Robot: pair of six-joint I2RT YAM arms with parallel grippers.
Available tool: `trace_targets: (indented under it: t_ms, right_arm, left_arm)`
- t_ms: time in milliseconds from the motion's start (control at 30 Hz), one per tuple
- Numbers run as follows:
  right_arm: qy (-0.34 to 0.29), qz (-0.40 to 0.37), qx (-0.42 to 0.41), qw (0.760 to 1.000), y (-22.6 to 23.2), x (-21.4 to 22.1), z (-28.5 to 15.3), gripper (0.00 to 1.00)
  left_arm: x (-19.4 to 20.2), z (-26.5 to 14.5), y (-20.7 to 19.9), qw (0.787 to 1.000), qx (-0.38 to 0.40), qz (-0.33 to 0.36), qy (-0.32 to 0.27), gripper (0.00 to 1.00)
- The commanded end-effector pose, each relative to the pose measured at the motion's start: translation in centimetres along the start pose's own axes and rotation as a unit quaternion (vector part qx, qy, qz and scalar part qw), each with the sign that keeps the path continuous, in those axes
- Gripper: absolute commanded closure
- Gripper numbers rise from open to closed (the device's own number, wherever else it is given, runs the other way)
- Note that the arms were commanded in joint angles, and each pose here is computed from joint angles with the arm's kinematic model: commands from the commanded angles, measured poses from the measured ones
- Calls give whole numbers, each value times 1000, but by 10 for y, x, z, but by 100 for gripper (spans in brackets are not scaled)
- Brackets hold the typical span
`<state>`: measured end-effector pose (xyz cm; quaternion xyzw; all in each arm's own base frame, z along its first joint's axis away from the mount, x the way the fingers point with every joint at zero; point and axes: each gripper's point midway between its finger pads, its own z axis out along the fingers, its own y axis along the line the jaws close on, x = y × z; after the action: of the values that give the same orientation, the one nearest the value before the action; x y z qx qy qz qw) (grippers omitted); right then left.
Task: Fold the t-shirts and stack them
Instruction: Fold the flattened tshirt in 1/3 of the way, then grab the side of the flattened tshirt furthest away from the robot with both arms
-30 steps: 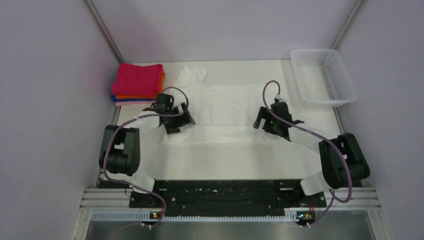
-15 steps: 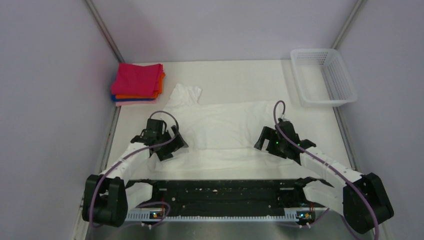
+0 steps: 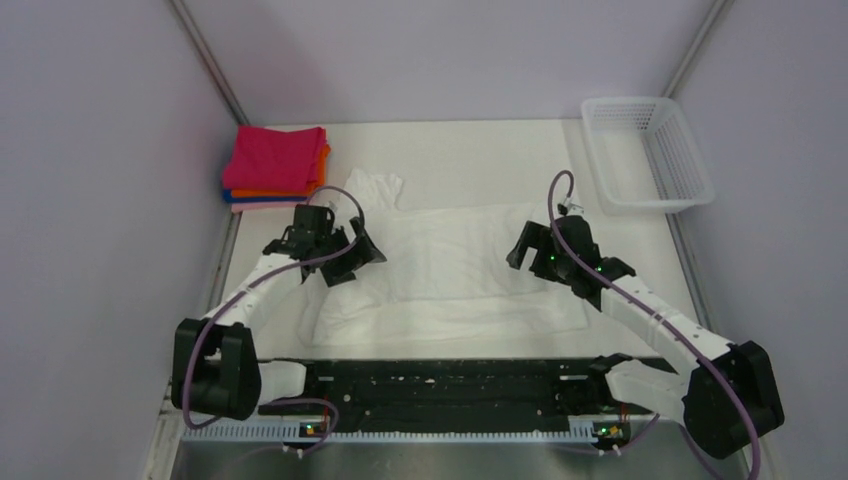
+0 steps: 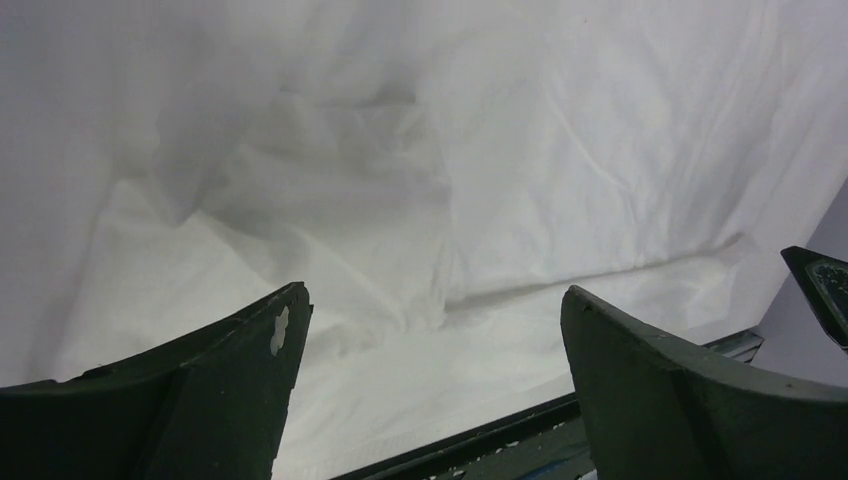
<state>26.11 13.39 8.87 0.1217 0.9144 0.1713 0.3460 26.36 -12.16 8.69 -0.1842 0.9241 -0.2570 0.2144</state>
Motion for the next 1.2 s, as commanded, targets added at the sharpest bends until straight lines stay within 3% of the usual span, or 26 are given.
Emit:
trace_targets:
  t_ms: [0,367,533,667,900,1167]
  right_arm:
    - [-35,-14,-15,999,17,-30,0,1]
    - [-55,7,-14,998,10,-50,0,1]
    - [-72,1,-2,997,4,-61,-3,1]
    - [-93,4,7,996,1,-76,-5,1]
    - [-124,3,12,992,7,-112,6,1]
    - [-134,-4,41,990,3,-135,24,1]
  left_arm:
    - [-28,13,-19,999,22,38,-11,1]
    - [-75,70,-19,998,-1,59,-6,1]
    - [-92,57,-36,997,4,71,-17,2]
    - [-107,33,-36,994,-36,95,-31,1]
    - [-180,30,-67,987,-58,110,-105,1]
    - [-256,87,-86,975,-77,175,-112,1]
